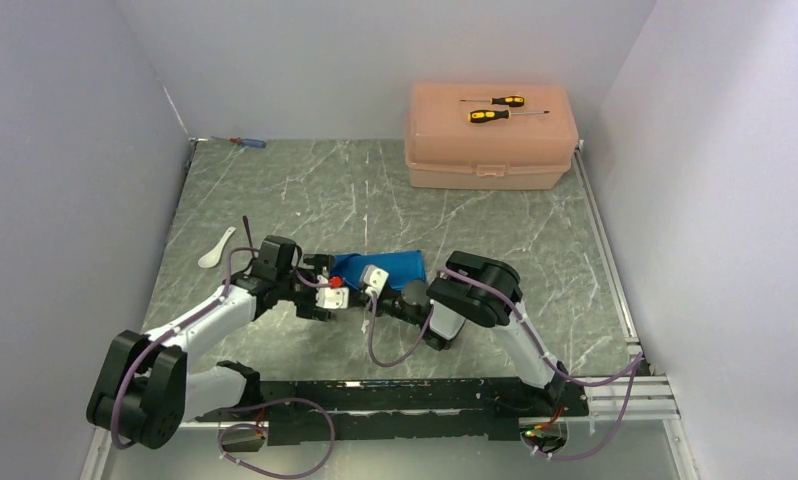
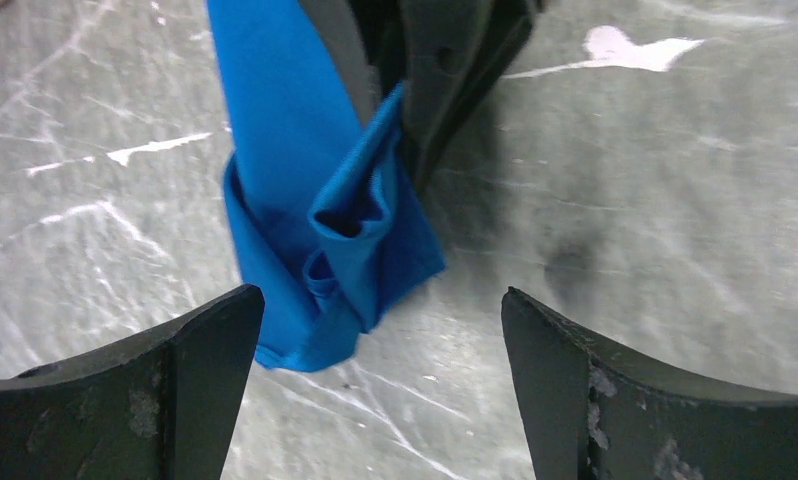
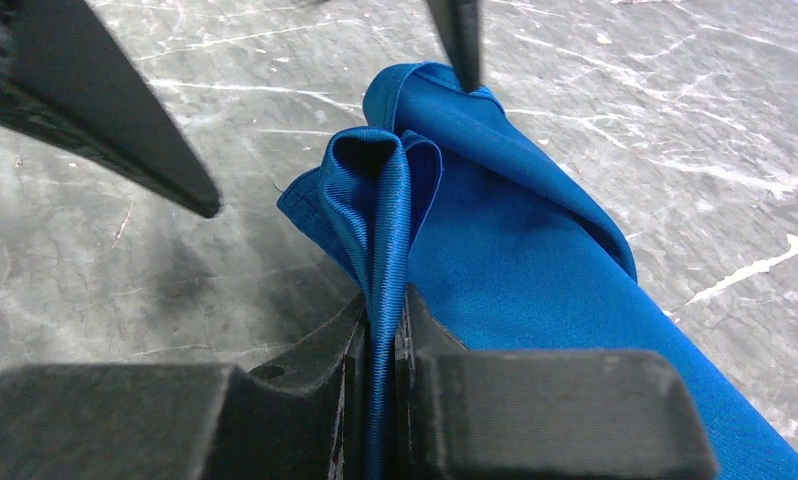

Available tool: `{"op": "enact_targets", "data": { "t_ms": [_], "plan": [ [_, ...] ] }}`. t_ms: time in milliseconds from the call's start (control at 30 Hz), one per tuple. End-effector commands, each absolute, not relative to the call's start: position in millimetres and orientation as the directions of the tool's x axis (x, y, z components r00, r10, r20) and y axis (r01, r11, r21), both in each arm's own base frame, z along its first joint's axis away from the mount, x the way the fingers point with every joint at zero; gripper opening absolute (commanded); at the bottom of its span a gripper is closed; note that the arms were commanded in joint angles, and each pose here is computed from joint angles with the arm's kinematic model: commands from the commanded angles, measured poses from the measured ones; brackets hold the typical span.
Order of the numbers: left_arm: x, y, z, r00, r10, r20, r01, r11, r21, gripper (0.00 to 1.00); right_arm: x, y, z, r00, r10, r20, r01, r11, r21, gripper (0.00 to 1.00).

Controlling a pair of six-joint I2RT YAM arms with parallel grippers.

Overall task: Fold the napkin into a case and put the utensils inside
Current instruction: Pass from the right arm to the left

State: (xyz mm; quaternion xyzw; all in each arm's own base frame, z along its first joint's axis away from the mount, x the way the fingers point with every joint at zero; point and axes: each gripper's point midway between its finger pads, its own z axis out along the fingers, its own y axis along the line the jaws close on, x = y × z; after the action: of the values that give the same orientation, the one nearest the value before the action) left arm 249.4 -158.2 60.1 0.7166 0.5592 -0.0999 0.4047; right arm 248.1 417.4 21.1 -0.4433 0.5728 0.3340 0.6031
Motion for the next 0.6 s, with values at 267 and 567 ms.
{"op": "enact_targets", "data": {
  "t_ms": [267,567],
  "plan": [
    [242,-185,71,0.600,0.563,-0.568,0.772,-0.222,0.596,0.88,235,427,45,0.132,0.032,-0.991,-0.939,0.323,-0.115,0.15],
    [254,-184,58,0.635,0.580,-0.510,0.735,-0.251,0.630,0.69,237,426,44,0.094,0.031,-0.995,-0.949,0.305,-0.080,0.16]
  ]
}}
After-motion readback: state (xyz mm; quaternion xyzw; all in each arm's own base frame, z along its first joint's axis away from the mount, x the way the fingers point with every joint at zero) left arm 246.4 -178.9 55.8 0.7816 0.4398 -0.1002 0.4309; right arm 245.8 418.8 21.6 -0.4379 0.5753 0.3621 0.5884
